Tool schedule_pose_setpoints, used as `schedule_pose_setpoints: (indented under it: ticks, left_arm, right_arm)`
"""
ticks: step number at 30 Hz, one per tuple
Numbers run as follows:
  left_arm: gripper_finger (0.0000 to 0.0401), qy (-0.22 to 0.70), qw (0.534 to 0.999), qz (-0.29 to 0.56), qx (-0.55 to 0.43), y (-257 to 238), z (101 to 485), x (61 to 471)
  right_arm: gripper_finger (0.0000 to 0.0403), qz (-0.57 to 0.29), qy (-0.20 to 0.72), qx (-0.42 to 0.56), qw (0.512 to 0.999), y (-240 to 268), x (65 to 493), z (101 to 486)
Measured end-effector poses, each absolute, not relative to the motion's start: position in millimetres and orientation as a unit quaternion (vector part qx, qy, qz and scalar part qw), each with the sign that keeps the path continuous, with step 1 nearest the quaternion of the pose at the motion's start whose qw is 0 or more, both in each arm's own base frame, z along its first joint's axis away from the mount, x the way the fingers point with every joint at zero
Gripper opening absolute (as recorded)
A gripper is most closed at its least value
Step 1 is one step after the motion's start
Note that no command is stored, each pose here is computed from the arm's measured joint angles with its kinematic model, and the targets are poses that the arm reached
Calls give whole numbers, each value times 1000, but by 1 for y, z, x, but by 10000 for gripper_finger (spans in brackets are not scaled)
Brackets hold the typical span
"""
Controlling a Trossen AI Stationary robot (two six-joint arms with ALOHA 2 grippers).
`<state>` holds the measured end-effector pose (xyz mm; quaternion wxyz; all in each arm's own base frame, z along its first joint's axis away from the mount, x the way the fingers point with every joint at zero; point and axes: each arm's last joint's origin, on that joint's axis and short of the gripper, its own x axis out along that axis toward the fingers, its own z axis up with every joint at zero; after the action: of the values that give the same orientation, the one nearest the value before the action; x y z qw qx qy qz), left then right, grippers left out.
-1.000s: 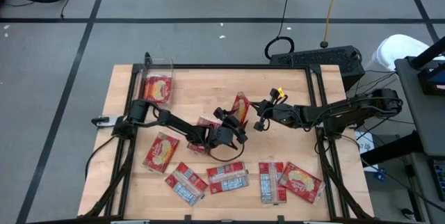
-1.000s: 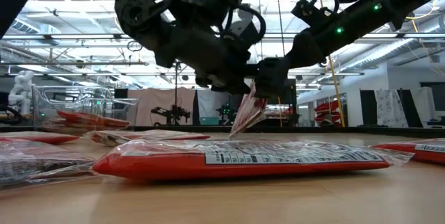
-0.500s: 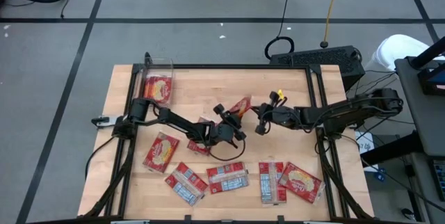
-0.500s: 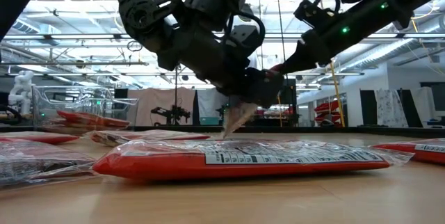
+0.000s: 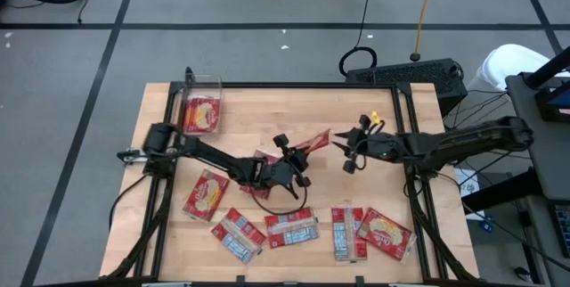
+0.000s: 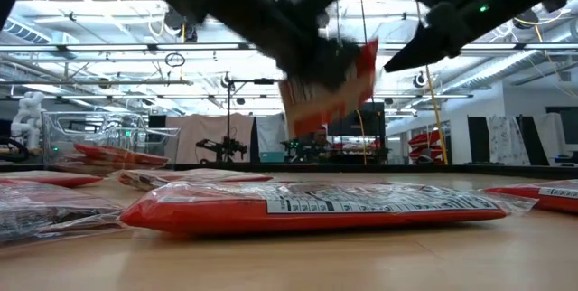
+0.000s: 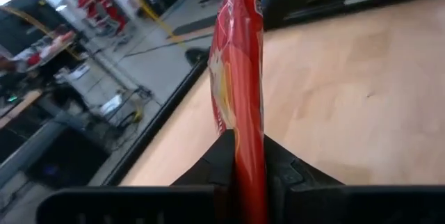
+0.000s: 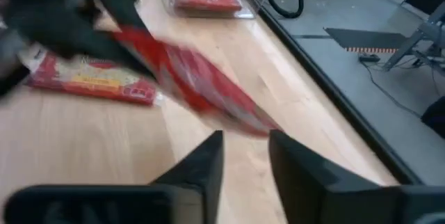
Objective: Sort popcorn bags into baskets
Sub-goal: Put the red popcorn bag into the transparent bin
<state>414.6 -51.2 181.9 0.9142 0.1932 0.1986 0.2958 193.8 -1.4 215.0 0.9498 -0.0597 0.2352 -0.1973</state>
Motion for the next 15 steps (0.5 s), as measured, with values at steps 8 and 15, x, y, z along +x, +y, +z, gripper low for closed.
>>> schedule_pose_setpoints:
  ticks: [8, 15]
  left_arm:
    - [23, 145, 957, 203, 145, -48, 250, 394]
    - [26, 31, 991, 61, 117, -56, 280, 390]
  right_arm:
    - [209, -104, 174, -52, 978, 1, 174, 196]
    - [233, -38, 7, -31, 999, 5, 168, 182]
